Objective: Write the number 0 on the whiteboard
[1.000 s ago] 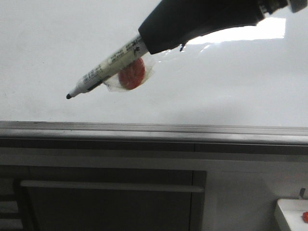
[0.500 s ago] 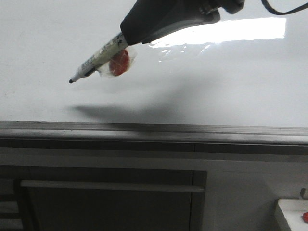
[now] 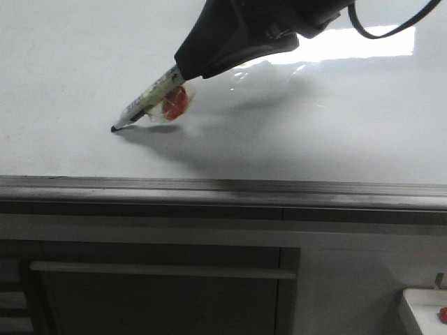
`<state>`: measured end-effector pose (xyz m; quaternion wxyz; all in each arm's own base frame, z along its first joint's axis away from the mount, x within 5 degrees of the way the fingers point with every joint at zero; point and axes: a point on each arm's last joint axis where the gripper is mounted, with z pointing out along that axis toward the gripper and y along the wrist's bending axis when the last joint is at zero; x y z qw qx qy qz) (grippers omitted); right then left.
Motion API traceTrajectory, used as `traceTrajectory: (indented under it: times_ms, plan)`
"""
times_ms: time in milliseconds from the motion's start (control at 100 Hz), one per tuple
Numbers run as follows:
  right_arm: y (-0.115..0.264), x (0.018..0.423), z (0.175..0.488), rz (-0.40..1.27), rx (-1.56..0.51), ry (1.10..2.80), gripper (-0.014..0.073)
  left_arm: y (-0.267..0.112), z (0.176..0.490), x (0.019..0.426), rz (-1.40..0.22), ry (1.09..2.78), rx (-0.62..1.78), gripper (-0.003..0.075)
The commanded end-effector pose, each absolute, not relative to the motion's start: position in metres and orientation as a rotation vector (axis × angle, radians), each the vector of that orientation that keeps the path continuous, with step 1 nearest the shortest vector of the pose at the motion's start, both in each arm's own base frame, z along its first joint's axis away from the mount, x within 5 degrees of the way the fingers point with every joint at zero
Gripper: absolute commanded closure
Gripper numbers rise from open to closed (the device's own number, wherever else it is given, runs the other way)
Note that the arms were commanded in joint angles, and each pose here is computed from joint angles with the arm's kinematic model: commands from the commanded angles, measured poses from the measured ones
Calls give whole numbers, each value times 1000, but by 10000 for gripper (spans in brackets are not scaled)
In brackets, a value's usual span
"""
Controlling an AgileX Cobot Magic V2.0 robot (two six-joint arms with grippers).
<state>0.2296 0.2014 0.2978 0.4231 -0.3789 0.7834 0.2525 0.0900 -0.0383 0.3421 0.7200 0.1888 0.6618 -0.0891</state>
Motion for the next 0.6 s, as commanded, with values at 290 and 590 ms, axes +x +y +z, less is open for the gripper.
traceTrajectory:
  times_ms: [290, 590]
  plan:
    - [197, 250, 351, 584, -874, 1803, 664, -39, 360, 89, -238, 1370, 381, 741]
    - [172, 248, 352, 554, -799, 1832, 661, -39, 360, 89, -238, 1370, 381, 741]
